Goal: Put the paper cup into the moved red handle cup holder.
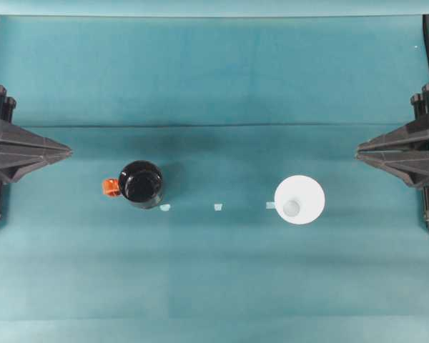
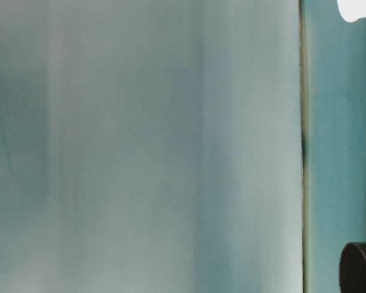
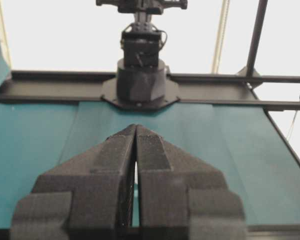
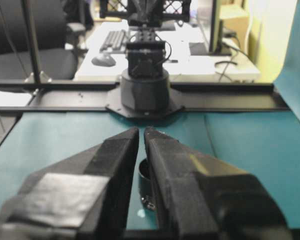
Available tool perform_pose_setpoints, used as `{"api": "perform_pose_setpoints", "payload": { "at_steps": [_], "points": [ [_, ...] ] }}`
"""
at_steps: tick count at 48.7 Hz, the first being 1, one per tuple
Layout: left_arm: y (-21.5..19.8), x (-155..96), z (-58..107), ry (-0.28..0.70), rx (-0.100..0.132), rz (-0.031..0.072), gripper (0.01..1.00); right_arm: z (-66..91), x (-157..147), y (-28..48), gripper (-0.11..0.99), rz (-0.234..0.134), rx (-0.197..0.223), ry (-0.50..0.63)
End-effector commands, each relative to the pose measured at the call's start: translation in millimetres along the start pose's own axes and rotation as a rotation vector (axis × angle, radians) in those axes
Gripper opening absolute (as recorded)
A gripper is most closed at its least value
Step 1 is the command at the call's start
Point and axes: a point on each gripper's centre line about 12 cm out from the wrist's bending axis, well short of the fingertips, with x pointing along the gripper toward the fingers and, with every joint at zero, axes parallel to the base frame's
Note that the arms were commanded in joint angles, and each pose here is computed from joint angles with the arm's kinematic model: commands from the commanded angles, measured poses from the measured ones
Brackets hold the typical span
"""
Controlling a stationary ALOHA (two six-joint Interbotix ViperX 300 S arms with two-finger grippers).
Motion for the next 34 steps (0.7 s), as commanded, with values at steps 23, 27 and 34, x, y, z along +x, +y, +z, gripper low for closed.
{"api": "perform_pose_setpoints", "payload": {
  "at_steps": [23,27,34],
  "points": [
    [1.0,41,-28.0,0.636,-0.073,0.03,0.024,-11.0,-3,-0.1,-0.1,-0.012,0.098,0.207],
    [1.1,44,-36.1,0.694,-0.07,0.032,0.024,-12.8,-4,0.0,-0.1,-0.013,0.102,0.23],
    [2.7,51,-48.8,0.795,-0.073,0.043,0.024,-15.5,-6,0.1,-0.1,-0.014,0.102,0.257]
  ]
}}
